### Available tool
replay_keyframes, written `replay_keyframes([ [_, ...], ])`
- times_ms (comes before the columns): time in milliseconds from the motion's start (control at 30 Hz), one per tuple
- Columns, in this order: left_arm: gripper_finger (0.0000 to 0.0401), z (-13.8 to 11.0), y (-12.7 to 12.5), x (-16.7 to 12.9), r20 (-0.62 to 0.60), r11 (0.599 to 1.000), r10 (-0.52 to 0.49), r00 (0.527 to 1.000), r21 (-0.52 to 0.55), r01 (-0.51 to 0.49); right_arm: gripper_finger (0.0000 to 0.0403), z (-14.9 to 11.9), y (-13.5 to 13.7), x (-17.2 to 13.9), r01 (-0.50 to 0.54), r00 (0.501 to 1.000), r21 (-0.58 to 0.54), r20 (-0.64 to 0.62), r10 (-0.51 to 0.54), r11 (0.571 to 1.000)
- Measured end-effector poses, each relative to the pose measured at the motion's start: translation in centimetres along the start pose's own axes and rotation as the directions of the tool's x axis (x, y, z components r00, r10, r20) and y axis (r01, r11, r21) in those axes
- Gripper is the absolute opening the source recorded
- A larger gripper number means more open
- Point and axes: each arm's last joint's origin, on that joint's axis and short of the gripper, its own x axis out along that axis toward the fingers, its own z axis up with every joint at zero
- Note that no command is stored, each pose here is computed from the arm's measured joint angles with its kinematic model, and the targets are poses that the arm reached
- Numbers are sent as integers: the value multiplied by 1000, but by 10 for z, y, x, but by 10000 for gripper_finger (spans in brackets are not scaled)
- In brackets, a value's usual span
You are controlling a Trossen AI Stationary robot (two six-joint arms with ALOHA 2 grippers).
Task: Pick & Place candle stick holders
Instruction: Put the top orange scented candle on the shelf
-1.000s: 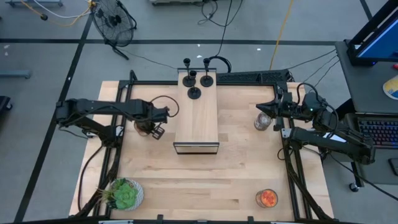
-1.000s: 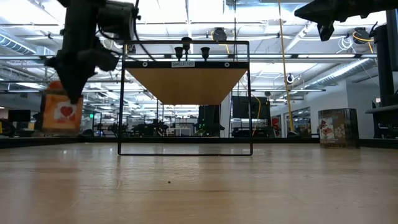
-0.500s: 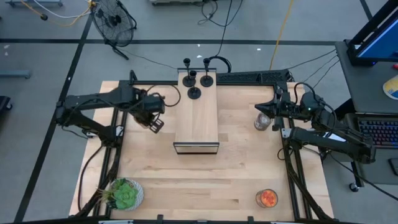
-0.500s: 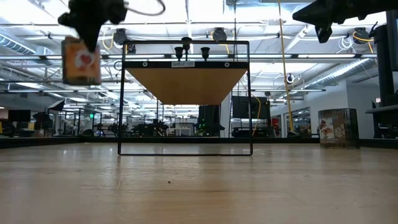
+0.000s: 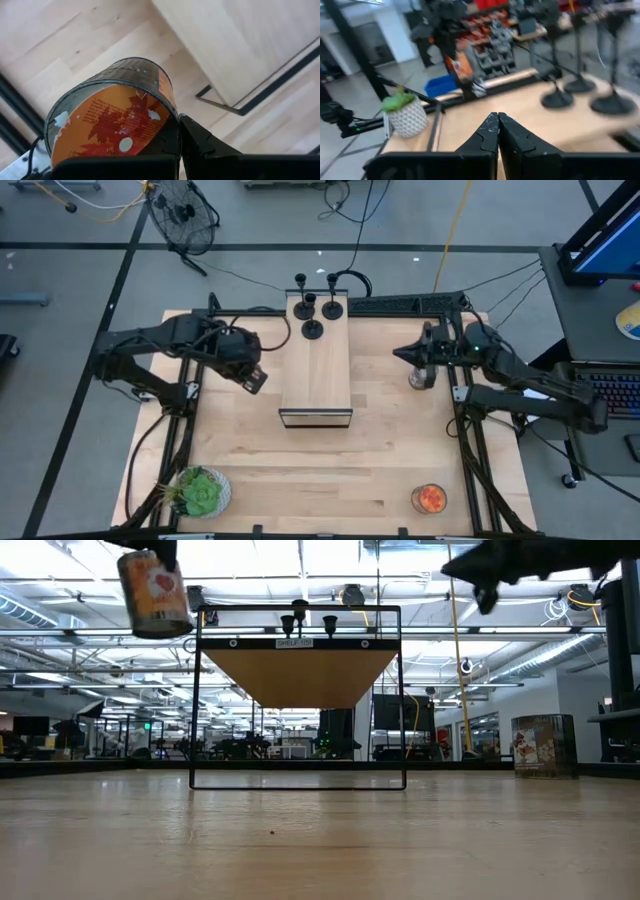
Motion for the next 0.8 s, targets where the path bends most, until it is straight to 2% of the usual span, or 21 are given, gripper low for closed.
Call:
replay_keyframes([
  [167,0,7,-16,-1,6,999,-17,1000,30,16,0,2,2,30,-106,992,-114,53,112,988],
  [400,0,21,-40,-7,35,994,-63,997,93,60,9,-10,9,75,-210,970,-166,87,226,964],
  [600,0,35,-59,-10,60,982,-98,993,165,87,54,-18,13,105,-253,963,-155,52,264,955],
  [800,0,46,-75,-4,50,971,-109,993,221,95,111,-3,22,135,-258,966,-185,-40,255,948],
])
